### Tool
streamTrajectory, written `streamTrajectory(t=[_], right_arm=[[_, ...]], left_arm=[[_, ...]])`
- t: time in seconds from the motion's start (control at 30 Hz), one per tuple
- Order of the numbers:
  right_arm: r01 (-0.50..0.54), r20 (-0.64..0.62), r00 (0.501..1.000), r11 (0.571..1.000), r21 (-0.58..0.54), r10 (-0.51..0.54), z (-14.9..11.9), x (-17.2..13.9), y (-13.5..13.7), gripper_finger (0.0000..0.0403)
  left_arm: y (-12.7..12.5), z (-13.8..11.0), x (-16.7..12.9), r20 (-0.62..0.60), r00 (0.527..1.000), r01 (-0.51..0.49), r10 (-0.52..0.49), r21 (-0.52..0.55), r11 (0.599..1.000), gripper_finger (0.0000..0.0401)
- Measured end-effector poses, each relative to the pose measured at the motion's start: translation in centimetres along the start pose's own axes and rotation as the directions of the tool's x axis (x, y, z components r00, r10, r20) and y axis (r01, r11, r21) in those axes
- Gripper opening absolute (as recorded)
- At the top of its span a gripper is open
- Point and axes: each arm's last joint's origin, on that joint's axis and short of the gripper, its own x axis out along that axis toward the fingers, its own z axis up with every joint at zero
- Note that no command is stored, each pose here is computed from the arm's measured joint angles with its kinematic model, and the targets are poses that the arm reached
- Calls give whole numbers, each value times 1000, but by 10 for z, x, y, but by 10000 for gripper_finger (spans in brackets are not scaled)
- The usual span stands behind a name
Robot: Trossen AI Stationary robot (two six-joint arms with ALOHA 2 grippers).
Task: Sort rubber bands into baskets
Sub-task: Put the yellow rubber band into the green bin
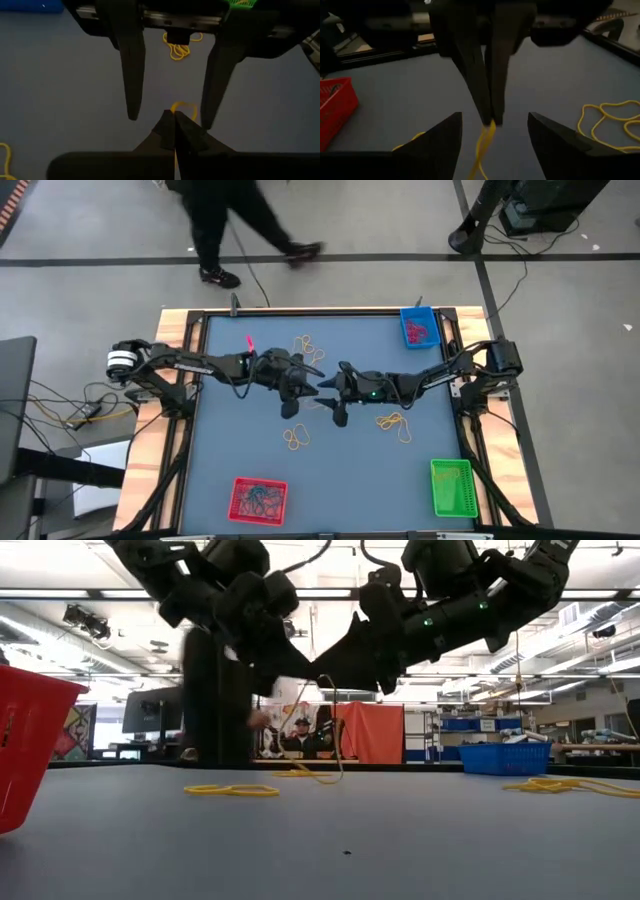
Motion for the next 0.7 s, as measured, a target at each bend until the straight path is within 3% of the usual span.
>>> streamTrajectory(t=[0.2, 0.47, 0.6, 0.7], right_arm=[[41, -42, 998, 998, 48, -39, -4, 0, -2, 219], [80, -144, 987, 995, 52, -72, -14, -1, -8, 159], [81, -148, 987, 993, 85, -68, -14, -1, -8, 112], [71, -175, 983, 991, 114, -51, -16, -1, -8, 49]], left_arm=[[0, -5, 8, -13, 1000, -1, 1, 2, 1000, 1], [0, 0, 8, 40, 999, -6, 5, 35, 999, 1], [0, 1, 8, 47, 999, -6, 5, 37, 999, 1], [0, 2, 8, 53, 999, -5, 4, 13, 1000, 3]])
